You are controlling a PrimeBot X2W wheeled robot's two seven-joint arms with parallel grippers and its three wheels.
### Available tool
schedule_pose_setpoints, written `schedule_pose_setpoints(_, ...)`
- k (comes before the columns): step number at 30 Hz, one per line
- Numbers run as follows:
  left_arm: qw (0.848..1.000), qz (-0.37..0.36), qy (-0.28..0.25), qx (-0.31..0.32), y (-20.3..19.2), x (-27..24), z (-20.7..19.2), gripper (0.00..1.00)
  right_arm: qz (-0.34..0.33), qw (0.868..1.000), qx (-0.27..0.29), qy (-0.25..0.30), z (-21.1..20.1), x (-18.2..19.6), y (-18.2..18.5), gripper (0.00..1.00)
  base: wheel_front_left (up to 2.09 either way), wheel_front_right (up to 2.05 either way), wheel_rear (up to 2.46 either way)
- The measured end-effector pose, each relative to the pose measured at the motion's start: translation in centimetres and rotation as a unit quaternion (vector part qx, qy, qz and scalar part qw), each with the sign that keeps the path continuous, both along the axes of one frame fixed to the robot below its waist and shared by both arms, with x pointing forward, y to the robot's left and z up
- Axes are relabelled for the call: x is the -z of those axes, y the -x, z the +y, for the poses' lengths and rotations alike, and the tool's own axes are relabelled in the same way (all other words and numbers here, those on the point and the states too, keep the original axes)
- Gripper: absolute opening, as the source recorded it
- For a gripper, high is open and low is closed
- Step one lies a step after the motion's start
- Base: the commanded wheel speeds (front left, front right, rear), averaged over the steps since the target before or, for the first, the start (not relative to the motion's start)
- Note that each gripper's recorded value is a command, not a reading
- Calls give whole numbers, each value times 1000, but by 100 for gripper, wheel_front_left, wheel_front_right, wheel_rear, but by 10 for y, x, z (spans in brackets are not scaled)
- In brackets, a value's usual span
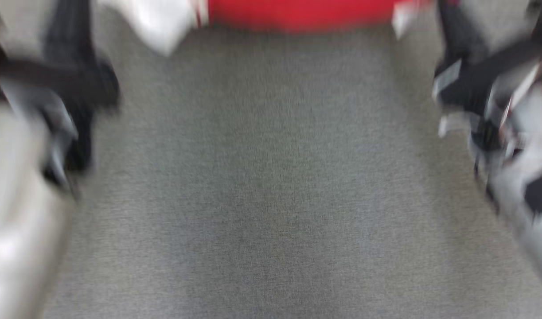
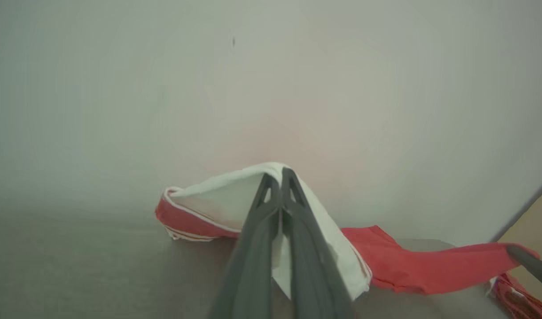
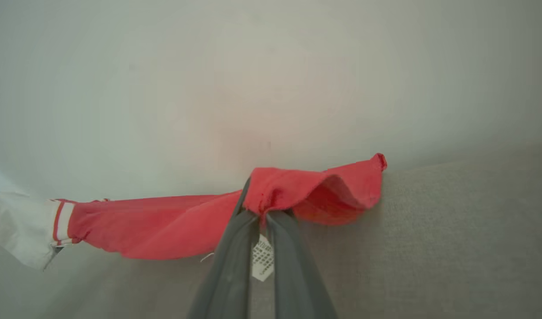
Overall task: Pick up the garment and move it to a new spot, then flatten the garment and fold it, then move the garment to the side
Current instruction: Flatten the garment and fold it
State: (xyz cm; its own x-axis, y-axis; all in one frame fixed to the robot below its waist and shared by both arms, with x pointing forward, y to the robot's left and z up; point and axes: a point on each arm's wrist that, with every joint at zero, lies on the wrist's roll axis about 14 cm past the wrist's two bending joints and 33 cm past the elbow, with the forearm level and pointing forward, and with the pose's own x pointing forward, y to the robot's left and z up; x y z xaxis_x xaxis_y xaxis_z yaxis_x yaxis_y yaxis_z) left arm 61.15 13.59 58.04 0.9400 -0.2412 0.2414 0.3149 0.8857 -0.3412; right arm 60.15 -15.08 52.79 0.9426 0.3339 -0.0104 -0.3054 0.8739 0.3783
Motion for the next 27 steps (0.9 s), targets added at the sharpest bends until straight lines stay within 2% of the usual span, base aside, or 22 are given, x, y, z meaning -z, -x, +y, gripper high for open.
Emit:
schedule_pose_setpoints(4,999,29,25,-24,54,17,10,0,42,999,-5,-13,-1,30,50,0,0,0,0)
schedule_pose_setpoints(6,999,43,16,-24,80,27,9,0,56,998,-7,-19,0,39,73,0,0,0,0)
schedule_pose_setpoints(12,994,93,30,-38,149,53,12,0,89,995,24,-41,-17,61,129,0,0,0,0)
schedule_pose_setpoints(20,983,166,51,-55,224,92,5,0,125,989,64,-47,-37,82,189,0,0,0,0)
schedule_pose_setpoints(27,973,213,61,-63,279,118,-1,0,163,981,97,-28,-52,106,245,0,0,0,0)
